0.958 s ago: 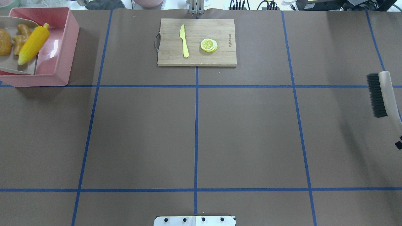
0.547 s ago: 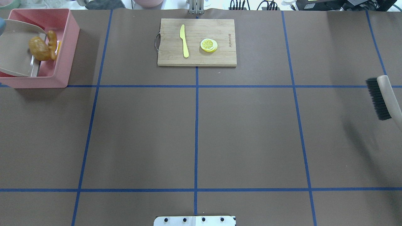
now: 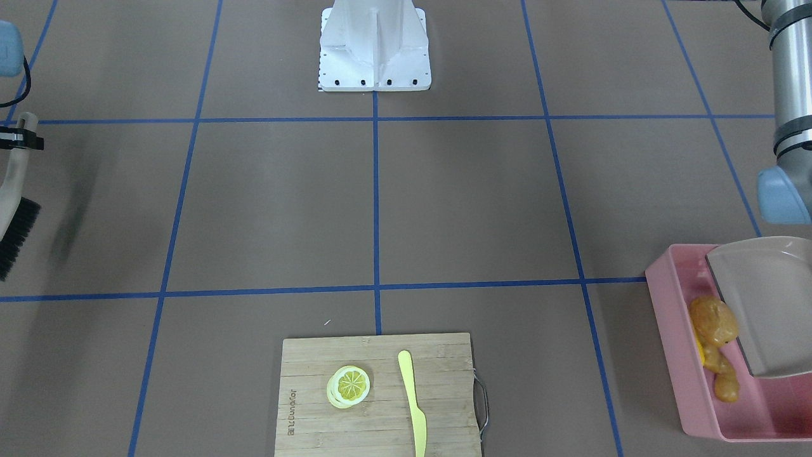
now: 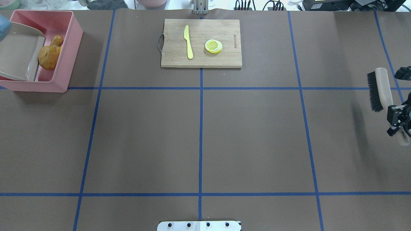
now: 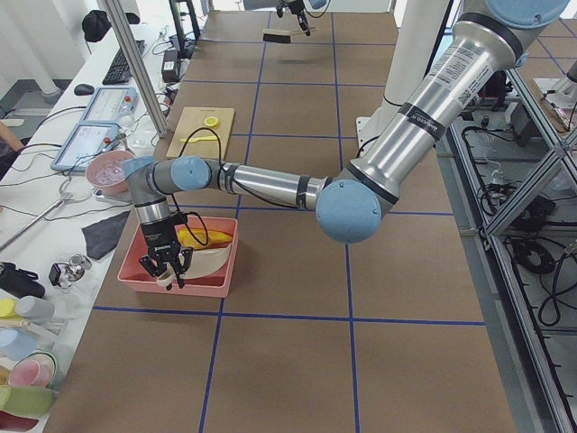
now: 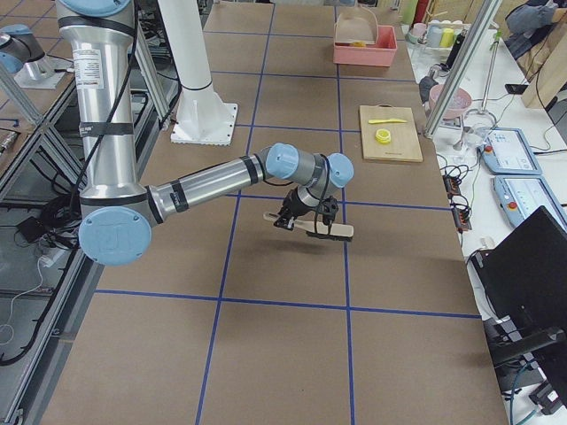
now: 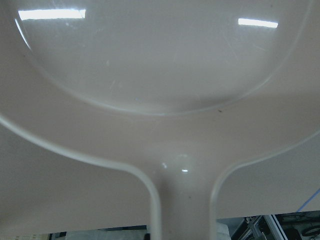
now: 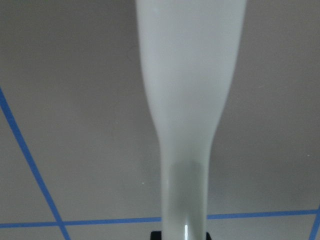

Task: Sweep and dump trash into bin
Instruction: 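Hold the emptied dustpan above the pink bin with the left gripper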

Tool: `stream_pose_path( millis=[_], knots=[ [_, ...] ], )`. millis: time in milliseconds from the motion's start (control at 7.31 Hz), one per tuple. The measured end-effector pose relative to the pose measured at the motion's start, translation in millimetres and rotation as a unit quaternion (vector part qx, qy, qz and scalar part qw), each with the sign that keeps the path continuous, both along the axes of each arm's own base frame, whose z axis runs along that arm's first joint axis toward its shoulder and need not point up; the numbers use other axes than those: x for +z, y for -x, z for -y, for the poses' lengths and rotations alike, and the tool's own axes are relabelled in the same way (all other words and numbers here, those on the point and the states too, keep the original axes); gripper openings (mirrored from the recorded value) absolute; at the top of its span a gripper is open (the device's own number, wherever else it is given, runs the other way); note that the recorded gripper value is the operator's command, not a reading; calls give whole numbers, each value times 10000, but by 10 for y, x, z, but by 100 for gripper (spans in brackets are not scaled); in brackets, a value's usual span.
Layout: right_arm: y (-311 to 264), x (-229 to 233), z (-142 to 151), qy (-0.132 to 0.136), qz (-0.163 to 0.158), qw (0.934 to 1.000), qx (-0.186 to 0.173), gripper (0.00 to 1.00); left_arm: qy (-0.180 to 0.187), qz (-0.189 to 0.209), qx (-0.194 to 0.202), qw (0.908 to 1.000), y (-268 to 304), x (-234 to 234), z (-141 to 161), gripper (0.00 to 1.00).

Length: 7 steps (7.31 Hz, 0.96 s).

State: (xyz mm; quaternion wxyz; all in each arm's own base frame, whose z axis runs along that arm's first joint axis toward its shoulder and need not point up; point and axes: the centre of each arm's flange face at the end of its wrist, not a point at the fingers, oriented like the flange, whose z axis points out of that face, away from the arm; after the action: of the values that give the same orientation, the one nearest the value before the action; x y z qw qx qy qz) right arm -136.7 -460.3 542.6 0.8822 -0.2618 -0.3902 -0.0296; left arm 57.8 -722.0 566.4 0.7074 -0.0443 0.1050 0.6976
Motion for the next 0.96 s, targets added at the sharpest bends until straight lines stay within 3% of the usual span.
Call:
stream_pose_path(
  millis=[137, 411, 958],
  knots=[
    [19, 99, 57, 247, -20, 9997, 41, 0, -7, 39, -39, 10000, 109, -6, 2, 0],
    [-34, 289, -37, 279, 24, 9996, -105, 0, -47, 150, -76, 9998, 372, -12, 15, 0],
    [-308, 507, -585, -598, 385, 9924, -1006, 0, -286, 228, -493, 9981, 1151, -285, 24, 0]
  ],
)
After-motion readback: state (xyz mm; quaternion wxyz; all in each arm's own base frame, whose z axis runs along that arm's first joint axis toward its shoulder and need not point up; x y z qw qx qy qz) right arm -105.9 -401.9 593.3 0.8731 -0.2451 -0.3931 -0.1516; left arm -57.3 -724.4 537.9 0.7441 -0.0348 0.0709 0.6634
